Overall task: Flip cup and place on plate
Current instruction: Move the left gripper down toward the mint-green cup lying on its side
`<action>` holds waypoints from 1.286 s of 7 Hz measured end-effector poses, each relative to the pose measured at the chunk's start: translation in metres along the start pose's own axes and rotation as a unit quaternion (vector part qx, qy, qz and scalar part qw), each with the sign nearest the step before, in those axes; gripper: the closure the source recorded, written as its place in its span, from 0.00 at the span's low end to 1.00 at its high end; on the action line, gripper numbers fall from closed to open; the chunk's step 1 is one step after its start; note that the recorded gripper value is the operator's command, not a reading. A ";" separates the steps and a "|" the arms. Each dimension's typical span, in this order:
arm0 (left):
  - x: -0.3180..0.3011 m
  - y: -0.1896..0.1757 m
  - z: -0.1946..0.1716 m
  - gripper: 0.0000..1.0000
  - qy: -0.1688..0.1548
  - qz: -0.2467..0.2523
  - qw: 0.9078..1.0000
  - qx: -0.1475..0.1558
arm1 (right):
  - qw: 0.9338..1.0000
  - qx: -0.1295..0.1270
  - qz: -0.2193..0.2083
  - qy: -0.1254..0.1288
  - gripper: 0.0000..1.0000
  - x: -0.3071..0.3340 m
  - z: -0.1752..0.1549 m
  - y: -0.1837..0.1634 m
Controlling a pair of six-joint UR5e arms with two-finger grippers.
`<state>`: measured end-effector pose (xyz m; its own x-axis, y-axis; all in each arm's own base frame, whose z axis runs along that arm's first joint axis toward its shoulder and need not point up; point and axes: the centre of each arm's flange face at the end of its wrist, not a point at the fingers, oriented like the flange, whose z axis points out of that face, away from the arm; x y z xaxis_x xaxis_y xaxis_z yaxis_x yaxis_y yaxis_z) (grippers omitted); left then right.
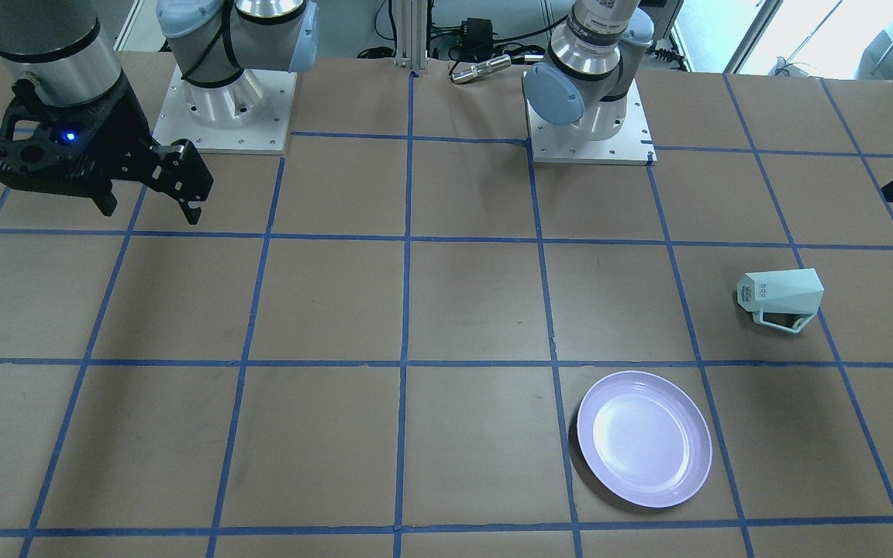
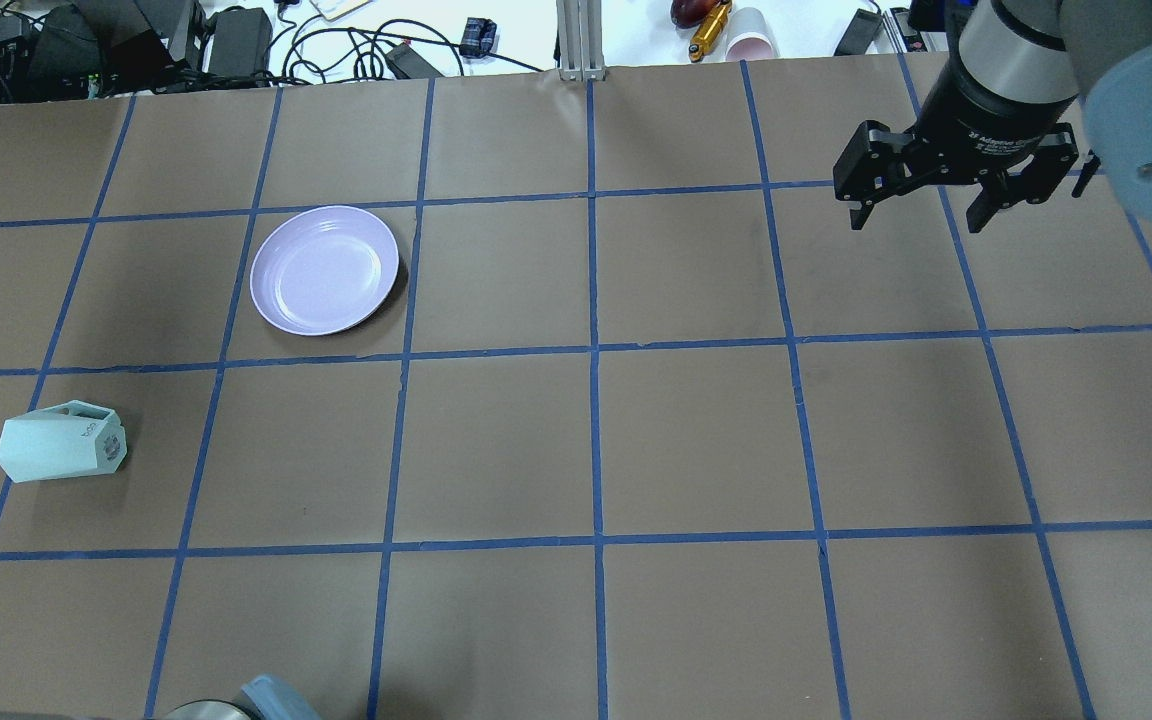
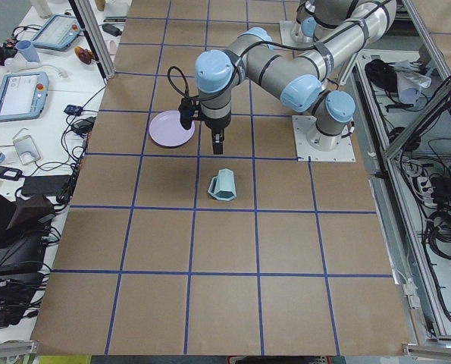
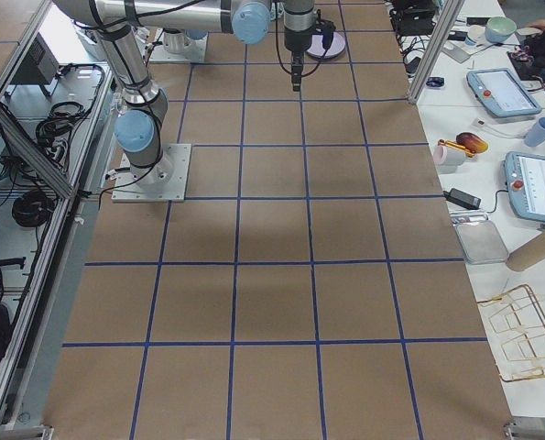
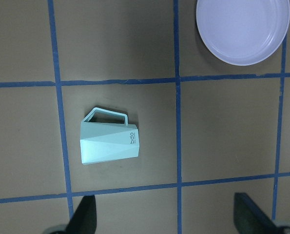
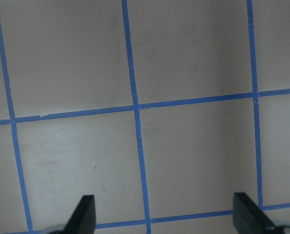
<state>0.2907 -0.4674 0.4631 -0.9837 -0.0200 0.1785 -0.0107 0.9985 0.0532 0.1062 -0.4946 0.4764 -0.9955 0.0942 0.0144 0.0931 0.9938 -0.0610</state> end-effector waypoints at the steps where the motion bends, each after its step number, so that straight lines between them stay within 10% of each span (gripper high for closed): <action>1: -0.017 -0.004 0.015 0.00 0.011 -0.001 1.000 -0.009 | 1.000 0.000 0.000 0.000 0.00 0.000 0.000 0.000; 9: -0.157 -0.004 0.156 0.00 0.169 -0.009 0.986 -0.001 | 1.000 0.000 0.000 0.000 0.00 0.000 0.000 0.000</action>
<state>0.4171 -0.4605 0.2820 -0.8677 -0.0544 0.4942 -0.0275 0.9977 0.0616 0.1062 -0.4946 0.4764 -0.9954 0.0942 0.0144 0.0932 0.9938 -0.0609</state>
